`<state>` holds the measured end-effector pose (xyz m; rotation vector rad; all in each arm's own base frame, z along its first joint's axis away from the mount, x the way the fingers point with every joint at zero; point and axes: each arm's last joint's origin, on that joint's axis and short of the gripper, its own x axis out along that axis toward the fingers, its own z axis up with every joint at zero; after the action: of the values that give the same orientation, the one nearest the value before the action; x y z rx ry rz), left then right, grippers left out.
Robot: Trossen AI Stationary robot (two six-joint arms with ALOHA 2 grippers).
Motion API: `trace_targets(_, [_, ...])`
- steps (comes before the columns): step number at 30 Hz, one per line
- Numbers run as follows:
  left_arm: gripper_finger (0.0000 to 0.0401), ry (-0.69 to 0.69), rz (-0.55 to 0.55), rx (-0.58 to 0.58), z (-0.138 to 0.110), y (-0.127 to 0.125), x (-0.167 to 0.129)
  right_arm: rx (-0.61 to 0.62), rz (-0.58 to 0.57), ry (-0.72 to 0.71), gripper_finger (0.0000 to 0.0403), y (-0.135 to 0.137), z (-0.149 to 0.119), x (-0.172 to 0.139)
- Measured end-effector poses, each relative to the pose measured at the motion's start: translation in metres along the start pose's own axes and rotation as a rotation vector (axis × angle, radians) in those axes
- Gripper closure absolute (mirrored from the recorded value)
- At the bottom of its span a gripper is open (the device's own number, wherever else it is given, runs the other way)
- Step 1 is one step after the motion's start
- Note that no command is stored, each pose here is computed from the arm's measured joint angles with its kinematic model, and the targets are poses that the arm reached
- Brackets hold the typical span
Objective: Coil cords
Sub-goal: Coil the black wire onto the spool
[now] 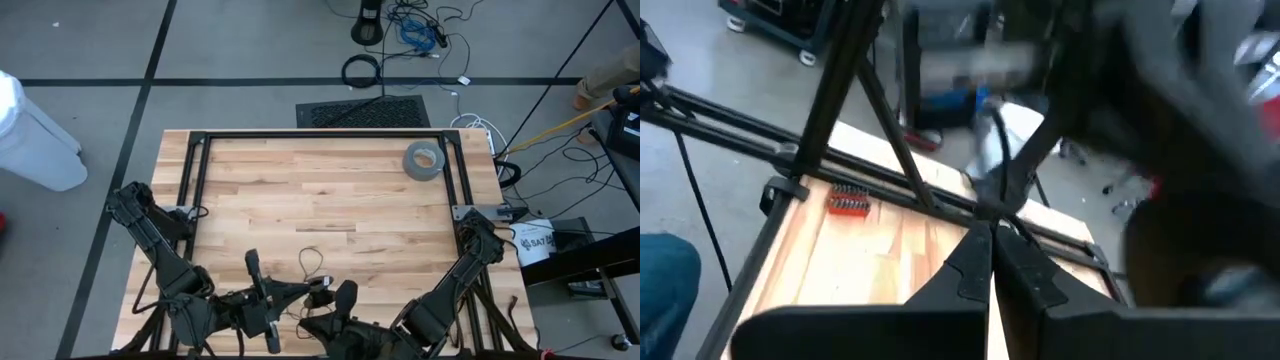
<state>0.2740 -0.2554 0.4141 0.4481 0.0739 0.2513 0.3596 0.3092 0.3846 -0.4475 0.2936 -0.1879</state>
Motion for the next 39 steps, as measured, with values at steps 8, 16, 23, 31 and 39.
trace_targets(8, [0.0399, -0.058, -0.035, -0.088, 0.008, -0.003, -0.009, -0.104, -0.131, 0.083, 0.0403, 0.031, -0.029, 0.026])
trace_targets(16, [0.0399, -0.094, -0.108, -0.177, 0.011, -0.006, -0.011, -0.229, -0.308, 0.131, 0.0403, 0.037, -0.041, 0.037])
trace_targets(23, [0.0399, -0.066, -0.062, -0.170, 0.008, -0.005, -0.007, -0.268, -0.378, 0.108, 0.0403, 0.045, -0.034, 0.022])
trace_targets(31, [0.0399, -0.060, -0.036, -0.181, 0.008, -0.004, -0.007, -0.319, -0.353, 0.093, 0.0403, 0.059, -0.033, 0.007])
trace_targets(39, [0.0399, -0.050, -0.013, -0.180, 0.006, 0.000, -0.001, -0.512, -0.363, 0.135, 0.0403, 0.075, -0.045, 0.029])
